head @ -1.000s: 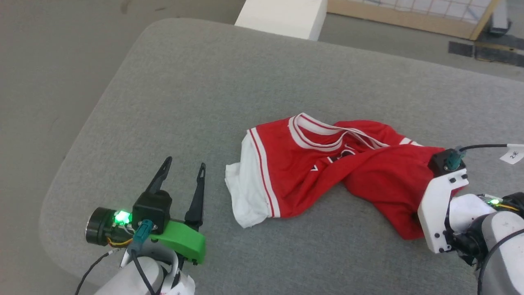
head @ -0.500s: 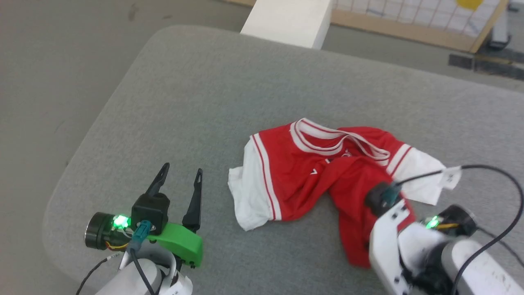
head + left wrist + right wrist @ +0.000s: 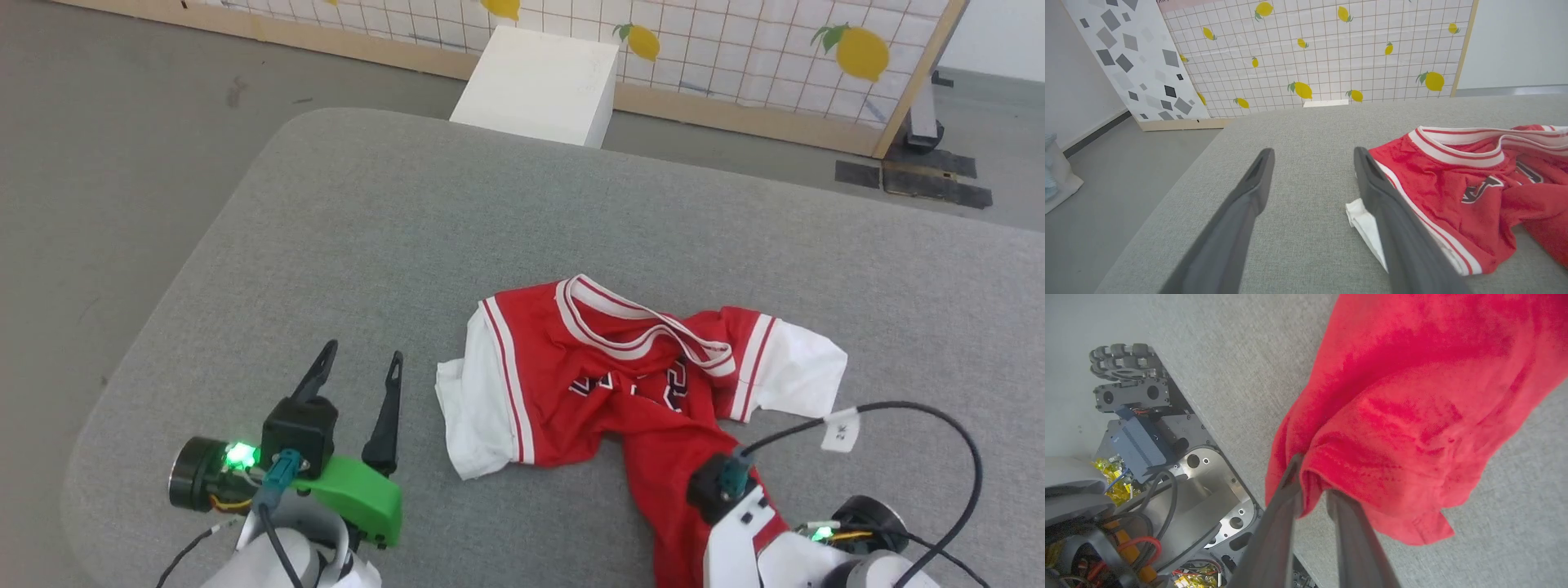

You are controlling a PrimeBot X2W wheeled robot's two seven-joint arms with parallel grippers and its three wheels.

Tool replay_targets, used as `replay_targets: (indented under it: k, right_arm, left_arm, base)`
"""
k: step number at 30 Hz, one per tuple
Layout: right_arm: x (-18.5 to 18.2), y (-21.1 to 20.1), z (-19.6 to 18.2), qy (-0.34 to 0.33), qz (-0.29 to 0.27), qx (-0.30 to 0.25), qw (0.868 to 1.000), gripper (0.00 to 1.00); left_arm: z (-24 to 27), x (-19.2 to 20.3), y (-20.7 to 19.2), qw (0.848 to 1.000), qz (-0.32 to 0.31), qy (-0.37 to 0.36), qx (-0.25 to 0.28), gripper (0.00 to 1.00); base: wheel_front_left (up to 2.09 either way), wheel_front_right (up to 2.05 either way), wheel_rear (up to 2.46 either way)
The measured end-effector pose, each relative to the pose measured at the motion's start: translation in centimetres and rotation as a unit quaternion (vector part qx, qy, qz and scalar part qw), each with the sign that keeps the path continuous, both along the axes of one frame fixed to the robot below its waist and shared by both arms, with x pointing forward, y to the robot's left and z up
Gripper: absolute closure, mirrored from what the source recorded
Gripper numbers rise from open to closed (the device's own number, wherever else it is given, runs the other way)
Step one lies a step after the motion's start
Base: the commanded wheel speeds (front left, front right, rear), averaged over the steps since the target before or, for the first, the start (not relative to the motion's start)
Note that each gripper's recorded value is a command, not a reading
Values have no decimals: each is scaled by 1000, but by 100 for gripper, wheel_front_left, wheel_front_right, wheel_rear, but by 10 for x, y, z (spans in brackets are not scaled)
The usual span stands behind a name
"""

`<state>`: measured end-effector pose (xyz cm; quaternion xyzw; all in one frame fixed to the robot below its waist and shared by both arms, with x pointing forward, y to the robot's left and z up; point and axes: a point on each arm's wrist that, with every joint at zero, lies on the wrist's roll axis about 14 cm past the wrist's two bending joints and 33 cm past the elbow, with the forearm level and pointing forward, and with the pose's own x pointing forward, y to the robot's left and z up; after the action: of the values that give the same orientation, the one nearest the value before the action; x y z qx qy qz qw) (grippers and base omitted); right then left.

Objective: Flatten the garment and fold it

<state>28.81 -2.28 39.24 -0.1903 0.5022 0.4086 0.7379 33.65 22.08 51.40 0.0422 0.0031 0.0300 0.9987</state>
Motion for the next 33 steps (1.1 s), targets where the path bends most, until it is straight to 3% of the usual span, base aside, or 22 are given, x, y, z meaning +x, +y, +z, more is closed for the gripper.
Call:
replay_targets:
  k: [9, 17, 27, 33]
  right_arm:
    - [39, -24, 46, -64, -56, 22, 996, 0]
    - [109, -70, 89, -159, -147, 19, 976, 0]
    - [172, -87, 46, -139, -198, -45, 969, 0]
    - [181, -86, -2, -88, -195, -89, 973, 0]
  left_arm:
    - [0, -5, -1, 1000, -4, 4, -3, 0]
    - [2, -2, -6, 1000, -9, 3, -13, 0]
    - [-14, 10, -3, 1000, 1, 28, -14, 0]
    - [-29, 15, 2, 999, 13, 47, -8, 0]
  base:
    - [0, 0, 0]
    - [0, 0, 0]
    - [0, 0, 0]
    - [0, 0, 0]
